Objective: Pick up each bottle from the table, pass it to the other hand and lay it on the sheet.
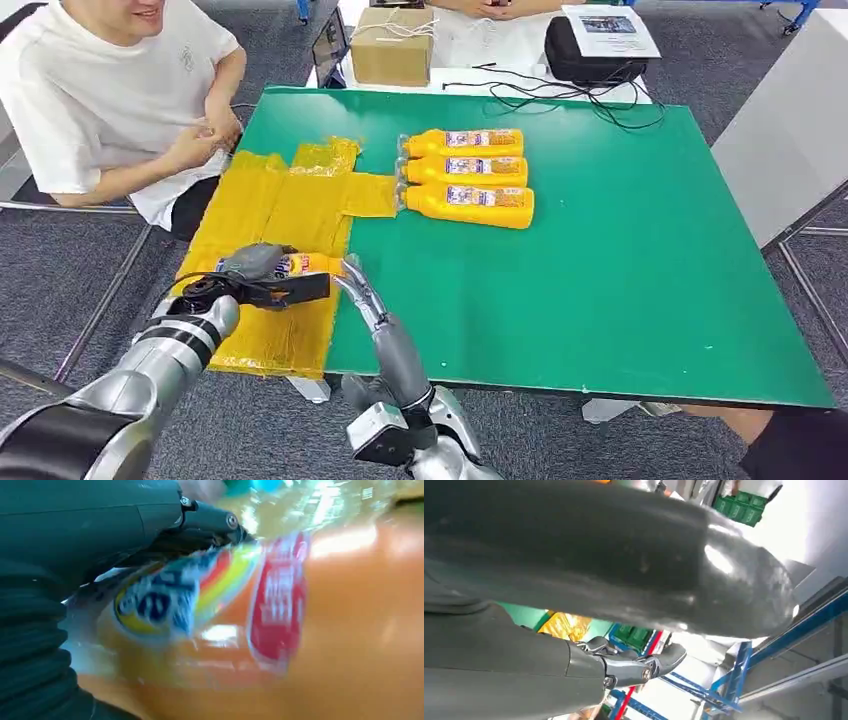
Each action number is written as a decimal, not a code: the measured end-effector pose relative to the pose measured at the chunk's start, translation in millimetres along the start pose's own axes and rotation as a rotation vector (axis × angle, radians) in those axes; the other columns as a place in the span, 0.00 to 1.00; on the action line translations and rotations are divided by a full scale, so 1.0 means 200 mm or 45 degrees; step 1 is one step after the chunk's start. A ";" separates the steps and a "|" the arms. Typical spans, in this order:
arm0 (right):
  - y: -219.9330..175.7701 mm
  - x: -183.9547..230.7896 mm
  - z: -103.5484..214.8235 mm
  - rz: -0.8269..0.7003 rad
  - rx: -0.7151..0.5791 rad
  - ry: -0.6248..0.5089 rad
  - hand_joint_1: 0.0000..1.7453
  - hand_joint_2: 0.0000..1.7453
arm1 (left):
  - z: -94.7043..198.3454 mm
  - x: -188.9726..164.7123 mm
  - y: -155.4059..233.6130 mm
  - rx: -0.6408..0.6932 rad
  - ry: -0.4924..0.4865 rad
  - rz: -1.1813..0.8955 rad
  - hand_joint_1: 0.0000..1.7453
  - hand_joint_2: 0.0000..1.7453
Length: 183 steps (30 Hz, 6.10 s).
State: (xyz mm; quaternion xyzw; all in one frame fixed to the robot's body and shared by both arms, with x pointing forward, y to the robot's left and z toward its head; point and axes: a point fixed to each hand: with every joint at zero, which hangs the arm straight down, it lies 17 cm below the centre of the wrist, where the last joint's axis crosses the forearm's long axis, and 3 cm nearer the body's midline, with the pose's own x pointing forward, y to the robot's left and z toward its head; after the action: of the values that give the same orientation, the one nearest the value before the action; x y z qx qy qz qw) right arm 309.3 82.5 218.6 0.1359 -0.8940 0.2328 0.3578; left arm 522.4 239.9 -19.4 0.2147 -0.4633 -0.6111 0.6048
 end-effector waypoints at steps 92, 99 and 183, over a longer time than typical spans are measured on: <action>-1.04 -1.24 0.78 1.126 0.398 1.019 0.00 1.00 | 1.12 0.33 0.80 1.436 -0.890 1.677 0.00 1.00; -1.14 -1.39 0.77 1.287 0.577 1.261 0.30 1.00 | 1.11 0.30 0.78 1.435 -0.858 1.671 0.00 1.00; 0.09 -0.49 0.03 0.198 0.474 0.345 1.00 1.00 | 0.73 1.16 0.14 0.554 -0.971 1.520 0.00 1.00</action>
State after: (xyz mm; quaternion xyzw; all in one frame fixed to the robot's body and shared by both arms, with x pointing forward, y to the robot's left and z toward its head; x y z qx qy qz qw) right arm 367.6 102.2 138.9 0.0979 -0.7874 0.4365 0.4241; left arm 376.6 71.9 141.5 -0.1860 -0.7898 -0.1049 0.5750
